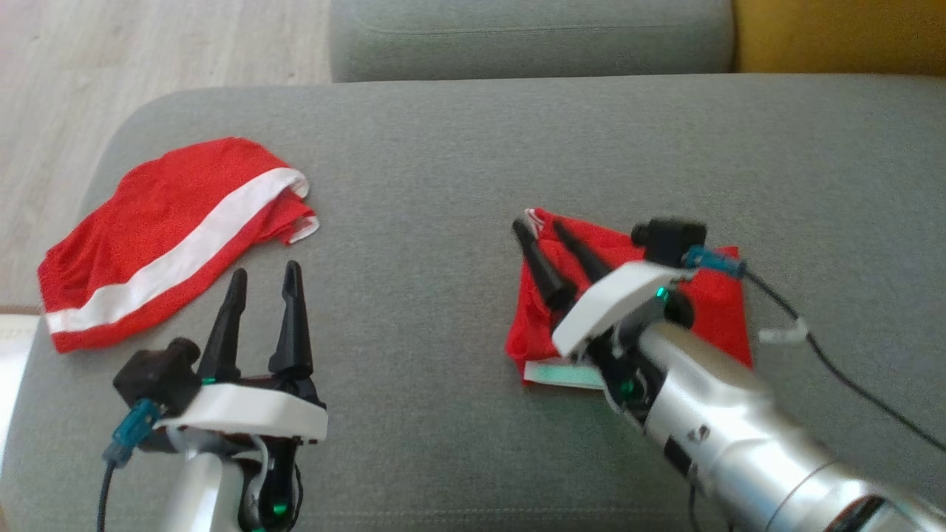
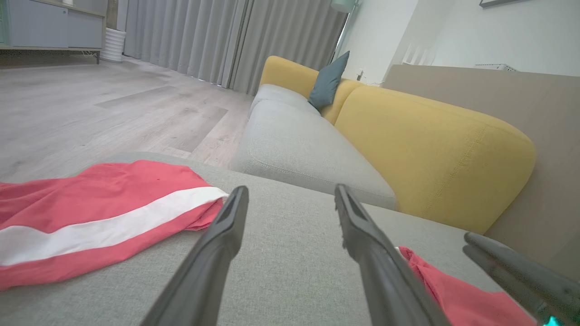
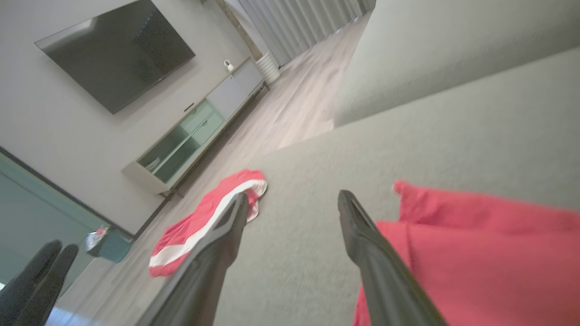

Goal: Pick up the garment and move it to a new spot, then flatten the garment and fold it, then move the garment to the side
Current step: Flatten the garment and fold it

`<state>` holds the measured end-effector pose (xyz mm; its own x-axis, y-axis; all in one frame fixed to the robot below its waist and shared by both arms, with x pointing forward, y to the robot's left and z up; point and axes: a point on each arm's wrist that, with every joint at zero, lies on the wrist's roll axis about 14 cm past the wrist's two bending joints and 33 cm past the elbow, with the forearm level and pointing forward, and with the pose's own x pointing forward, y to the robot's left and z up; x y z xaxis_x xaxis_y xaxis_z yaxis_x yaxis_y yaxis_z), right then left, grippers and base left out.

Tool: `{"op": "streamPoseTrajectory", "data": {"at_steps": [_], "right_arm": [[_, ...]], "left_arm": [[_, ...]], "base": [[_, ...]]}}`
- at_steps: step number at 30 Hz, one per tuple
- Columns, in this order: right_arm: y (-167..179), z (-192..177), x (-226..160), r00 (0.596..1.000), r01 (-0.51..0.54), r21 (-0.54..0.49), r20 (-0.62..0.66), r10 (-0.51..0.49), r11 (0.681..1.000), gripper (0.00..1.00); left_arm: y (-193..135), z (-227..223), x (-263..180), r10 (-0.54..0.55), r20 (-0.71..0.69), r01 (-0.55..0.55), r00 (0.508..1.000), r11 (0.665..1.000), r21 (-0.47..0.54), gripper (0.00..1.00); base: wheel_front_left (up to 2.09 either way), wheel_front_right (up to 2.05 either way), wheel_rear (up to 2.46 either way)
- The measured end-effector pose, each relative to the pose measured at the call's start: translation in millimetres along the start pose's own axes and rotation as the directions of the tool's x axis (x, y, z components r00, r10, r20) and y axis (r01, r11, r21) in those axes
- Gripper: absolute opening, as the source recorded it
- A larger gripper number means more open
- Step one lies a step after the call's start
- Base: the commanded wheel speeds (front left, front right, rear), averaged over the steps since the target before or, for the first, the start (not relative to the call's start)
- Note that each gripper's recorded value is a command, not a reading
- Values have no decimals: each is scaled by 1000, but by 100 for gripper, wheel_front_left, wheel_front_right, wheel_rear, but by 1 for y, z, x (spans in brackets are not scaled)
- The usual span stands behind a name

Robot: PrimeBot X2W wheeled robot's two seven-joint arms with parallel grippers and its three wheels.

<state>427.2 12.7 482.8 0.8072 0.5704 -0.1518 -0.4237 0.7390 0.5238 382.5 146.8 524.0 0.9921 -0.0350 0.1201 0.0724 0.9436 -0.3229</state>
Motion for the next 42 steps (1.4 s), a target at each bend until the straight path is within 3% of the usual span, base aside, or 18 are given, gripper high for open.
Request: {"op": "streamPoseTrajectory", "data": {"at_steps": [7, 13, 20, 25, 31, 42], "right_arm": [[-33, 58, -7, 987, 100, -192, 143, -73, 976, 100], [-66, 120, -39, 925, 266, -341, 353, -140, 902, 100], [-119, 99, -108, 855, 472, -376, 416, -310, 798, 100], [-128, 95, -134, 820, 533, -379, 451, -351, 757, 100], [-136, 69, -156, 802, 559, -294, 430, -415, 775, 100], [-145, 55, -156, 805, 563, -272, 393, -444, 780, 100]], "left_arm": [[-14, 4, 9, -42, 19, 42, 999, 999, -9, 100], [-31, 10, 16, -91, 40, 91, 995, 996, -18, 100], [-47, 16, 23, -141, 62, 142, 988, 990, -21, 100], [-58, 16, 23, -179, 64, 181, 982, 983, -25, 100], [-68, 8, 20, -228, 41, 228, 973, 974, 3, 100], [-66, -6, 17, -230, 1, 230, 973, 973, -1, 100]], "base": [[0, 0, 0], [0, 0, 0], [0, 0, 0], [0, 0, 0], [0, 0, 0], [0, 0, 0]]}}
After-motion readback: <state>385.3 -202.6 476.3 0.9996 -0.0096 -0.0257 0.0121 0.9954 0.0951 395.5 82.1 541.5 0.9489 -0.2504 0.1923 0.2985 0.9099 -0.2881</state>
